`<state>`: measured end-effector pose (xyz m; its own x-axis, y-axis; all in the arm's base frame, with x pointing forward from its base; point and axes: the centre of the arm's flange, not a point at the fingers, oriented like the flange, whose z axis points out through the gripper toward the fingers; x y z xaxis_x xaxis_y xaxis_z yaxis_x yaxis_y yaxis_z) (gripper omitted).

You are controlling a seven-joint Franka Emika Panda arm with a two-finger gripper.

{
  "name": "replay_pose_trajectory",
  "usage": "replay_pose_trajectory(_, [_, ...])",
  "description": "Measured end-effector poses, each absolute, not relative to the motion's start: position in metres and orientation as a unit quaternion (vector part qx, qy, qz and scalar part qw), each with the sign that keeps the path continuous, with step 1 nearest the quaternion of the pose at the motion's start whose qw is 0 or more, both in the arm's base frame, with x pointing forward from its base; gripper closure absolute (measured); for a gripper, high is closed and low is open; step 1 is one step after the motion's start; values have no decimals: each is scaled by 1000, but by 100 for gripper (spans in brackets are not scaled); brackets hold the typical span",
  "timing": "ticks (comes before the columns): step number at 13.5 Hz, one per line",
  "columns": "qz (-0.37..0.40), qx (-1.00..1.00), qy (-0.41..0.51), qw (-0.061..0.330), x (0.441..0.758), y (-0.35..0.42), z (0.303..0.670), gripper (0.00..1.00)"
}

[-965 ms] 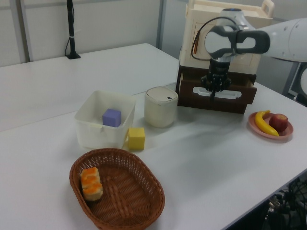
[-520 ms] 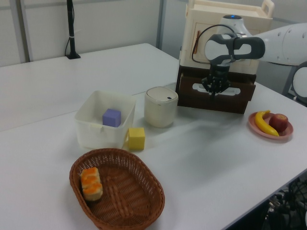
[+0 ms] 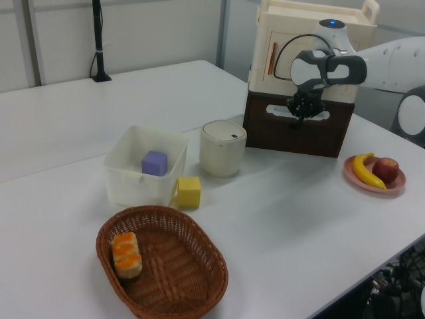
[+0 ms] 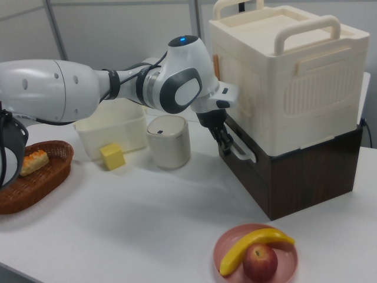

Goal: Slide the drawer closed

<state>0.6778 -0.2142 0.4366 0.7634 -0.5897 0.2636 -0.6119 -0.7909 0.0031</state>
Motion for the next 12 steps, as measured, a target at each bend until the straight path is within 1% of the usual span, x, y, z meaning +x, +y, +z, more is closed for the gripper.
replay_pose_trajectory(2, [118, 949, -289, 49, 675, -215, 441, 99])
replay_pose_trajectory(4, [61, 965, -252, 48, 663, -204, 454, 99])
replay_pose_trajectory(6, [4, 980, -196, 36, 647, -158, 486, 99])
replay_pose_trajectory(7, [-7, 985, -171, 34, 643, -139, 497, 98])
replay_pose_trajectory(9, [-19, 994, -106, 32, 634, -94, 524, 89])
replay_pose_trajectory(10, [-15, 996, -82, 30, 631, -81, 535, 82])
replay_pose_trajectory(11, [-9, 998, -62, 27, 627, -73, 546, 72])
replay_pose_trajectory(12, [0, 999, -42, 22, 622, -68, 559, 56])
